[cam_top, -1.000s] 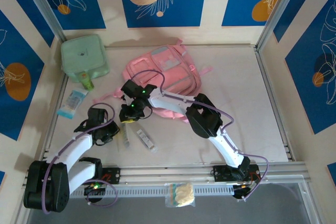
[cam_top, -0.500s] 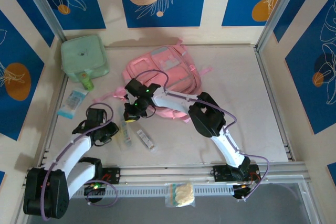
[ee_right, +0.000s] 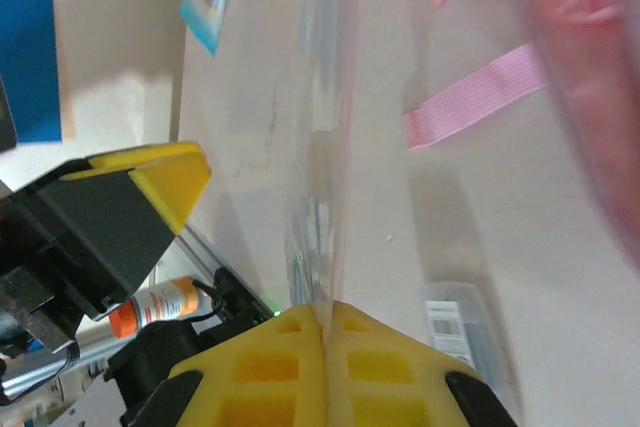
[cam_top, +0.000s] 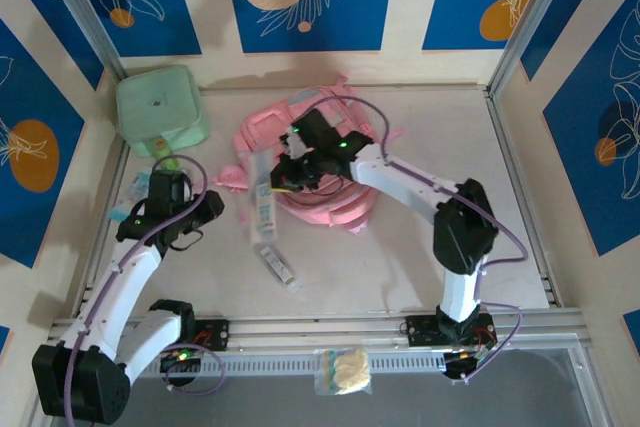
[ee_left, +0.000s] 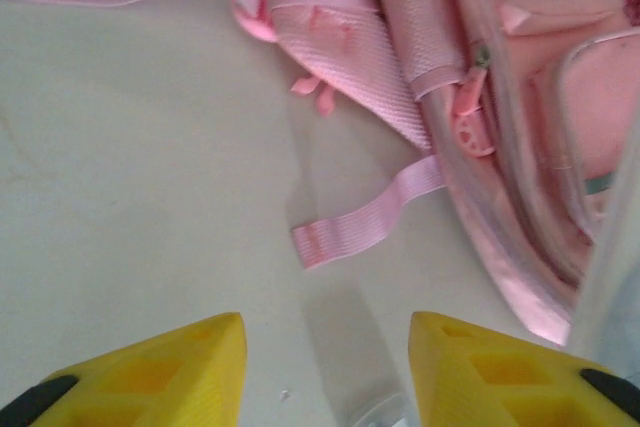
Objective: Pack the student bag
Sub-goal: Open the student bag at the top-center of the table.
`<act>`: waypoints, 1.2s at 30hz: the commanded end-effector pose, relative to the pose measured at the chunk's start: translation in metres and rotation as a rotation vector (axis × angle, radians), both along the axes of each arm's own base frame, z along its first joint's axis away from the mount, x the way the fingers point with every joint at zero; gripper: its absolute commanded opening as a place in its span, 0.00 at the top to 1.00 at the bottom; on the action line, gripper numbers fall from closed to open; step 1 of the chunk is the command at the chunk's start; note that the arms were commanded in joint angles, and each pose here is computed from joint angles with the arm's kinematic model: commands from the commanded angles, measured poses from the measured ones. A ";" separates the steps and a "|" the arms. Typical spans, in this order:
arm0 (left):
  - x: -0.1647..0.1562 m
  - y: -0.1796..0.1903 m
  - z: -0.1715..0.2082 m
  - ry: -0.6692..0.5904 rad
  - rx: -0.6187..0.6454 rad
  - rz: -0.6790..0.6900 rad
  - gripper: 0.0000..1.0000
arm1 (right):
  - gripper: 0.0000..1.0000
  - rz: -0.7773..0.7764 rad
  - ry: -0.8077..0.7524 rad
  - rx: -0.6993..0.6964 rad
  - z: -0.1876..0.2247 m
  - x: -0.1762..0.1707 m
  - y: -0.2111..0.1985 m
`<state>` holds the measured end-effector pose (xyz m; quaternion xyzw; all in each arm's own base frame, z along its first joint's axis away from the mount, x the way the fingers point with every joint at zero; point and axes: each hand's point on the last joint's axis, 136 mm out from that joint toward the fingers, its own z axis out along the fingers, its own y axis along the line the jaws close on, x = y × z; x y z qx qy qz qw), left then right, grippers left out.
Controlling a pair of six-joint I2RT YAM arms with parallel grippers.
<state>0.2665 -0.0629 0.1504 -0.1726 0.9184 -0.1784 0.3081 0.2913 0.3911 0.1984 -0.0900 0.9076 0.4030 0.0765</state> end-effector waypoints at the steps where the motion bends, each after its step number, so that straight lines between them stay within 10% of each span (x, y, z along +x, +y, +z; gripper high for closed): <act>1: 0.007 -0.014 0.013 -0.039 0.062 -0.102 0.51 | 1.00 -0.047 -0.026 0.005 0.014 0.007 -0.032; 22: 0.072 -0.214 0.012 -0.294 0.531 -0.954 0.26 | 1.00 -0.478 0.023 -0.012 -0.001 0.048 -0.221; 36: 0.110 -0.282 -0.035 -0.332 0.782 -1.086 0.23 | 1.00 -0.712 0.018 -0.001 -0.011 0.048 -0.291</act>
